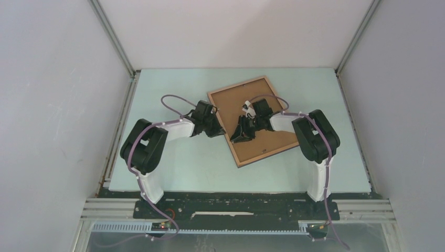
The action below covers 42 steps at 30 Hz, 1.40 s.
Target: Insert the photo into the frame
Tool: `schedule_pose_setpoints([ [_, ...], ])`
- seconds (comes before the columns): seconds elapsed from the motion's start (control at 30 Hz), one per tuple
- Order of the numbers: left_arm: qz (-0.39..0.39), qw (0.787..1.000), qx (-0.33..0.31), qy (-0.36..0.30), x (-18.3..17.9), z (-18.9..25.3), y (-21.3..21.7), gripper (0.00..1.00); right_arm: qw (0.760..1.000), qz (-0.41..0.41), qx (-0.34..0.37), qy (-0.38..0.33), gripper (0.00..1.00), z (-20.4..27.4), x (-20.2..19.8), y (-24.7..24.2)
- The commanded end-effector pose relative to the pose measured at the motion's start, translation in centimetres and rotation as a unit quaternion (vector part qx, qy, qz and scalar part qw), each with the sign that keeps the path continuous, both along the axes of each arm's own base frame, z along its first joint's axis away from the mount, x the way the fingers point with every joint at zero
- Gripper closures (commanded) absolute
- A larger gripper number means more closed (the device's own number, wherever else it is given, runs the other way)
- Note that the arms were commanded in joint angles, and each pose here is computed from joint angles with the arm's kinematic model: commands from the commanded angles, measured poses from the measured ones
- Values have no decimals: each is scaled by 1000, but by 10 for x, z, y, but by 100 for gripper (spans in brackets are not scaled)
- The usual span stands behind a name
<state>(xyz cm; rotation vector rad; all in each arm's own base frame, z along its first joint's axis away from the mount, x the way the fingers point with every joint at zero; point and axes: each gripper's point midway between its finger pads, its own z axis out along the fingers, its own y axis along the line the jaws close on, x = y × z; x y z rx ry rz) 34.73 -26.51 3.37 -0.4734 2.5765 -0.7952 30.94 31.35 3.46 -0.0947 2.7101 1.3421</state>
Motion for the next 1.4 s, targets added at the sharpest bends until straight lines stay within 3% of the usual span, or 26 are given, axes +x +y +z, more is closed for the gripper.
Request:
schedule_pose_setpoints([
  [0.0,-19,997,-71,-21,-3,27,-25,100,999,15,37,15,61,9,-5,23],
  [0.37,-16,997,-73,-27,-4,30,-22,100,998,-7,56,4,62,16,-2,26],
  [0.47,-16,998,-48,-29,-1,24,-13,100,998,-14,53,-38,61,29,1,15],
  [0.6,-40,998,39,-20,-2,9,8,100,989,-32,33,-144,59,64,8,-5],
  [0.7,-88,992,84,-39,3,12,15,87,979,-48,17,-198,57,80,10,-22],
  [0.77,-108,987,92,-75,6,24,16,67,975,-61,19,-211,56,85,12,-31],
  [0.83,-99,985,96,-102,9,40,21,55,972,-75,21,-222,56,89,14,-41],
  [1.0,-88,989,21,-113,-12,71,6,38,959,-107,-10,-263,55,98,18,-65],
  [1.13,-36,996,-23,-84,-46,75,-11,32,940,-139,-45,-308,50,109,19,-84],
  [1.27,51,997,-49,-22,-77,63,-29,37,917,-180,-77,-347,47,123,20,-107],
  [1.37,100,994,-30,21,-91,50,-41,38,901,-204,-85,-373,43,133,19,-119],
])
